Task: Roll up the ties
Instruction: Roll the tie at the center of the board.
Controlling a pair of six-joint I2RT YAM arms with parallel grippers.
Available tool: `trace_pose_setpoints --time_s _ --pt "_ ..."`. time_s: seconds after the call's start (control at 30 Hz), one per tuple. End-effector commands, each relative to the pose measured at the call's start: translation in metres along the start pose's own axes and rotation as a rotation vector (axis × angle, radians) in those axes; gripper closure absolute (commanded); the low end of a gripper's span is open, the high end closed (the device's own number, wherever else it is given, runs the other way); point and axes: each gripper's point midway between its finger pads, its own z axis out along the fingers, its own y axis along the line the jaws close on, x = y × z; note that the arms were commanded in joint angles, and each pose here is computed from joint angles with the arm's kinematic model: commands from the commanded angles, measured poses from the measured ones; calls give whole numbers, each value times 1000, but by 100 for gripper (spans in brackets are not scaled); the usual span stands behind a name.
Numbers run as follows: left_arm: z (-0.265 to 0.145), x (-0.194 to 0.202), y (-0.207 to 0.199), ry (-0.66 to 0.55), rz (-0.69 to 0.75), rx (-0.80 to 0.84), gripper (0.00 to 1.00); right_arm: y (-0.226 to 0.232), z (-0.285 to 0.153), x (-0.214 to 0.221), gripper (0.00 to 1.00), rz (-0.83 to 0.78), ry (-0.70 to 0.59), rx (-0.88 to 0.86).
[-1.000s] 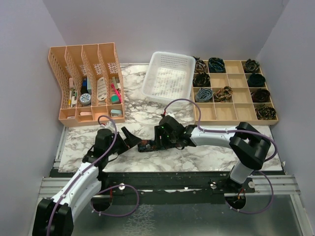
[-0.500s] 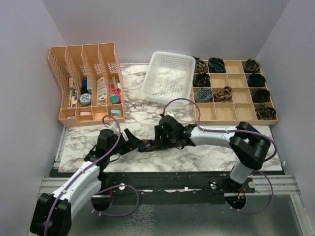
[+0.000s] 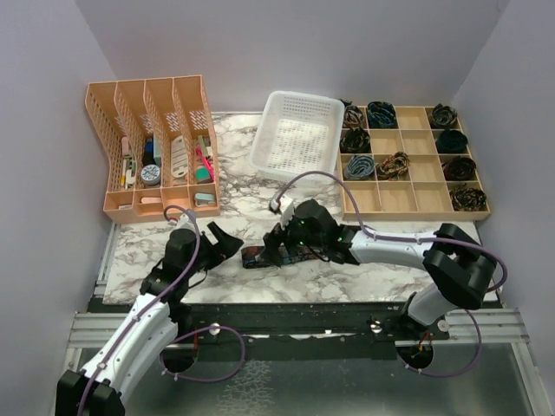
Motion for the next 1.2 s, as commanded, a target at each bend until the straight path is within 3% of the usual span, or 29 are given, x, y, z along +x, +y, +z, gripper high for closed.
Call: trace_pose_setpoints --time_s 0.0,0.07,0.17,0.63,0.83,0.97,1.17 --pt "-11 -21 25 -125 -90 -186 13 32 -5 -5 0 -497 -215 -288" --pt "-15 -24 31 -141 -101 -220 11 33 0 -2 0 -597 -243 -313" --pt "-20 -28 32 -158 -103 -248 9 34 15 9 0 -689 -169 -364" --pt "-33 -47 19 -225 -100 -238 5 46 45 40 5 -749 -91 -543" --pt "-34 -48 15 -222 -98 -225 4 41 58 45 14 -705 -71 -524" --pt "-34 -49 14 -228 -94 -222 4 29 73 41 25 -597 -90 -428" --pt "-33 -47 16 -219 -97 -222 4 19 76 32 43 -558 -156 -340"
